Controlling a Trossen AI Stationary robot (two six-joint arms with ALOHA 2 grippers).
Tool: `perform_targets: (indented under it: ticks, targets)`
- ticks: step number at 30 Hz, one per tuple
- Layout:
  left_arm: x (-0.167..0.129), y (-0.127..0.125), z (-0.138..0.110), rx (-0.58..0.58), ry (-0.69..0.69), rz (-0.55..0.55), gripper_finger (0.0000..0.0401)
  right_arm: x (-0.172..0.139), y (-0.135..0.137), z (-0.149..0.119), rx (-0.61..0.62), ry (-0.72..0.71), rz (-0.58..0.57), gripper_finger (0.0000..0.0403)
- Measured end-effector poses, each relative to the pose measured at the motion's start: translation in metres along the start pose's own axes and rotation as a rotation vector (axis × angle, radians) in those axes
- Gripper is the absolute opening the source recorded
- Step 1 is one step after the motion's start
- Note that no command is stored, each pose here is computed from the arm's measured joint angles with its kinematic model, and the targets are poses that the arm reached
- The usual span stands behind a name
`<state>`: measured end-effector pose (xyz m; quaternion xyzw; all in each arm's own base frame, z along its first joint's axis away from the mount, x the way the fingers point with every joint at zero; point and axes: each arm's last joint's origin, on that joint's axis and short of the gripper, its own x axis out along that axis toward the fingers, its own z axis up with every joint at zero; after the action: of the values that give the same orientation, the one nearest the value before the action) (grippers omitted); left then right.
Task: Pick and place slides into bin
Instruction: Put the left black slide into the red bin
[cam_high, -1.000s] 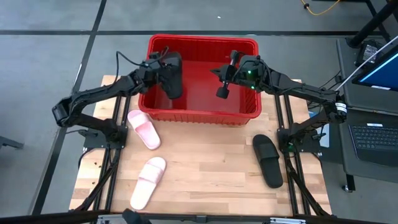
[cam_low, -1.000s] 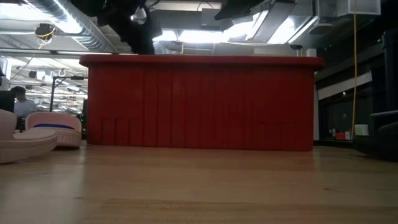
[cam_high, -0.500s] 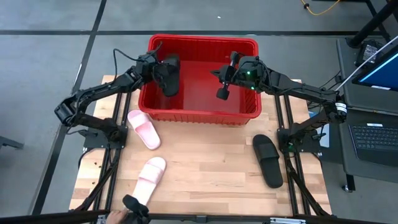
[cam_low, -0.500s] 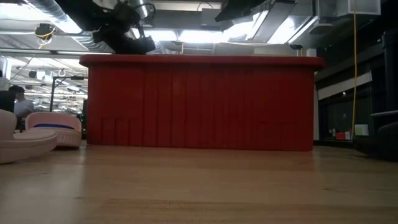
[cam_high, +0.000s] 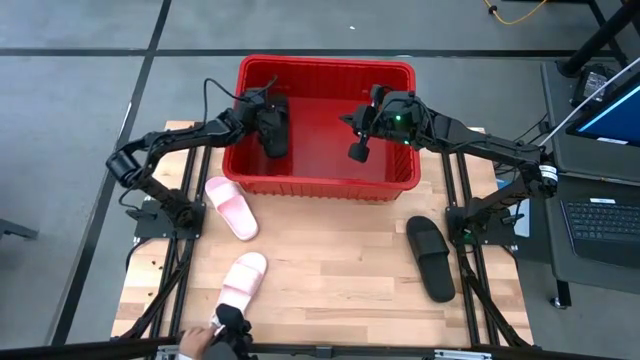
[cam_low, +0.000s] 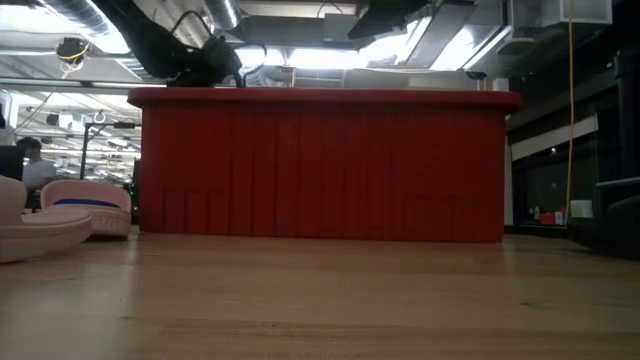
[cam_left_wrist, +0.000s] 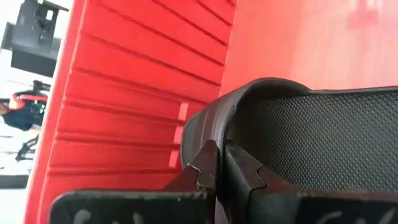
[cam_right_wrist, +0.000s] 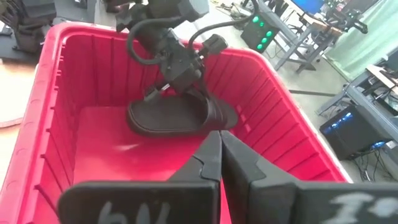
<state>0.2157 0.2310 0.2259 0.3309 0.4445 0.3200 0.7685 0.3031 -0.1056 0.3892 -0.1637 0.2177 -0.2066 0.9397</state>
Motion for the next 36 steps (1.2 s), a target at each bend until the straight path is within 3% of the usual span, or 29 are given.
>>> perform_targets:
  ticks: [6, 23, 36]
  targets:
    - [0.003, -0.001, -0.001, 0.028, -0.031, -0.025, 0.0003, 0.0, 0.0, 0.0, -0.001, 0.0, 0.0, 0.0009]
    - [0.009, 0.012, -0.025, -0.034, -0.023, -0.05, 0.0004, 0.0, 0.0, 0.0, -0.004, 0.0, 0.0, 0.0009]
    - [0.027, 0.0, -0.031, -0.018, 0.037, -0.093, 0.0004, 0.0, 0.0, 0.0, -0.002, 0.001, 0.001, 0.0009]
